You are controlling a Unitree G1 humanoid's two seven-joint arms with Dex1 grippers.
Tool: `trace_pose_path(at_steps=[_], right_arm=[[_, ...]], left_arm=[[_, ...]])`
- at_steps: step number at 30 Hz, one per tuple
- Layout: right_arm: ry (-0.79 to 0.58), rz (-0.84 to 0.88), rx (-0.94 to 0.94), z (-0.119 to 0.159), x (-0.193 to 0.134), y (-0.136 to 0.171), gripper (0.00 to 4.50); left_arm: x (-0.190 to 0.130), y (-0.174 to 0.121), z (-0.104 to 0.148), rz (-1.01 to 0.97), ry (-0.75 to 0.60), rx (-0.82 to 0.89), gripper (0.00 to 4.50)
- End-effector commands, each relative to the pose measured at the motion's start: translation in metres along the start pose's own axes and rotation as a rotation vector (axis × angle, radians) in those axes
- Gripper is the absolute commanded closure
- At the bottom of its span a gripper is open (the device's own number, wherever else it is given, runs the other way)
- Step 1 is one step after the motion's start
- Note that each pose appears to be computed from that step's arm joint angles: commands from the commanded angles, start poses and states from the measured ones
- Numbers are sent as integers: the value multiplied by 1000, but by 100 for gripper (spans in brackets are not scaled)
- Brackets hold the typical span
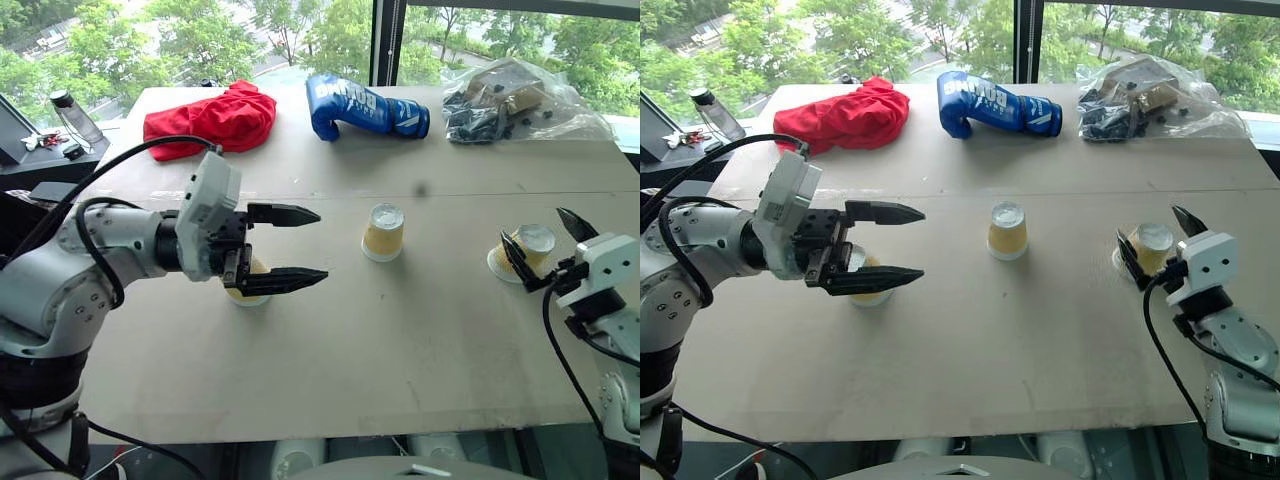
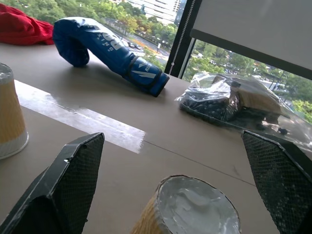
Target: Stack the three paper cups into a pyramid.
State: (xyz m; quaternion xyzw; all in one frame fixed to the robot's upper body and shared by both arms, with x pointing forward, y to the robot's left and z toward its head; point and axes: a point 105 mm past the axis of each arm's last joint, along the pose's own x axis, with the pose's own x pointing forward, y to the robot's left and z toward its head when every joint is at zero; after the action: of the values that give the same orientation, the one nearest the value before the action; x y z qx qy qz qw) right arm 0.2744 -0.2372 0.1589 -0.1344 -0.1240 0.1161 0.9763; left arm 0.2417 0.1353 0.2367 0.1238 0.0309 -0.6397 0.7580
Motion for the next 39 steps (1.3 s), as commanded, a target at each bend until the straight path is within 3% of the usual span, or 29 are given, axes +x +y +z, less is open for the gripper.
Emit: trace_pose_path(at_steps=[1, 12, 15, 17, 19, 23, 30, 39], right_arm=[[0, -70, 46, -4, -7, -12, 5], [76, -73, 218, -32, -4, -11, 5], [77, -71, 226, -33, 0, -11, 69], [69, -64, 228, -33, 3, -11, 177], [62, -53, 228, -31, 5, -10, 232], [40, 19, 227, -24, 14, 2, 233], [-3, 231, 225, -3, 44, 52, 233], [-16, 381, 230, 4, 74, 96, 233]], left_arm=[[-3, 0, 7, -5, -4, 48, 0], [-11, -1, 1, 17, 2, 60, 0], [-12, -2, 0, 25, 2, 61, 0], [-13, -3, -1, 32, 0, 61, 0], [-14, -3, -2, 40, -1, 60, 0], [-17, -3, -6, 66, 1, 51, 0], [-24, -1, -16, 136, 13, 25, 0], [-25, 0, -13, 197, 20, 35, 0]])
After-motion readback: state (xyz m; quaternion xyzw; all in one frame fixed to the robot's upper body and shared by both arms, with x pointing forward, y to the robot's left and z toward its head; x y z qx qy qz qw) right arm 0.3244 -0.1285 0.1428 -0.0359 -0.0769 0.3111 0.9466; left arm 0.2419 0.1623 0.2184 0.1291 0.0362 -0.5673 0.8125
